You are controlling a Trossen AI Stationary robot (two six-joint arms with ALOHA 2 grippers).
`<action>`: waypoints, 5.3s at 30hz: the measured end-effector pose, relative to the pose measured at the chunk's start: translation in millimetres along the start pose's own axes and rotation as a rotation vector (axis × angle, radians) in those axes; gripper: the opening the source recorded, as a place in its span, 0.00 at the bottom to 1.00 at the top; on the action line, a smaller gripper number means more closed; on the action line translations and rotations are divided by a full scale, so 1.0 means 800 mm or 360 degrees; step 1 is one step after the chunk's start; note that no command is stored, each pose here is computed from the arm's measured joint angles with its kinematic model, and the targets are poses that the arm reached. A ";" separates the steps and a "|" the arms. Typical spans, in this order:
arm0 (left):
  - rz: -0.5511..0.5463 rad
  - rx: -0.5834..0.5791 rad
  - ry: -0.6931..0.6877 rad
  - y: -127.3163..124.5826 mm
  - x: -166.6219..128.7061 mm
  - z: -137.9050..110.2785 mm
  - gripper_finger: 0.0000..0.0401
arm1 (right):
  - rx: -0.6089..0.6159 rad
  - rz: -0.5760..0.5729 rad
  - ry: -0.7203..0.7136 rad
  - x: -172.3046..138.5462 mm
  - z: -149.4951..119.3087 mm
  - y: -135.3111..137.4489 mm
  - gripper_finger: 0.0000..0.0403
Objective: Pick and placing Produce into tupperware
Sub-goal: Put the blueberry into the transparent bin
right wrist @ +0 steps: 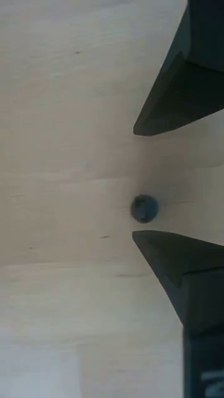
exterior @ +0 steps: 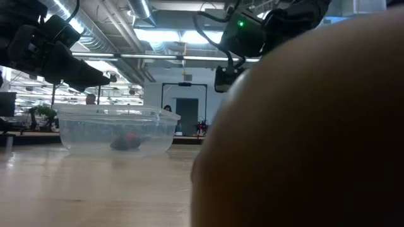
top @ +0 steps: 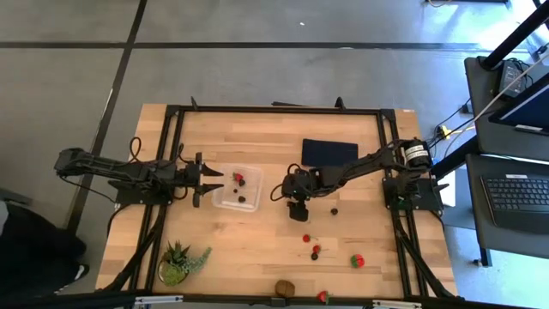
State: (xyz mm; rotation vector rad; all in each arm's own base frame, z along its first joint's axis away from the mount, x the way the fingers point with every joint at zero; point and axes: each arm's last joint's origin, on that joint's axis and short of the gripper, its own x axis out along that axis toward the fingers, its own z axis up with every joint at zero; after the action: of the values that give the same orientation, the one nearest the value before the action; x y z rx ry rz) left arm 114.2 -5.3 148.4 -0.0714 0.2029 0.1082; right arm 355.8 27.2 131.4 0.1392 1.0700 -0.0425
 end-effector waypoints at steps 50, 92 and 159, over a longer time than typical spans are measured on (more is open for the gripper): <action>0.0001 0.0001 0.0004 0.000 0.000 0.000 0.41 | -0.0028 -0.0049 0.0067 0.014 -0.009 0.008 0.29; 0.0002 0.0000 0.0004 0.000 0.000 0.000 0.42 | -0.0457 -0.0032 -0.0606 -0.087 0.160 0.021 0.14; 0.0015 0.0002 0.0006 0.000 0.000 -0.001 0.42 | -0.0217 -0.0118 0.0093 0.026 0.210 -0.015 0.34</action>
State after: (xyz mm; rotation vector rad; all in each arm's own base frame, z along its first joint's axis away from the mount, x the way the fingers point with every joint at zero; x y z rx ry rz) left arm 114.1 -4.9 148.0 -0.0697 0.2068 0.1175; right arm 510.9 -6.3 191.3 -0.0224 1.1329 -0.0326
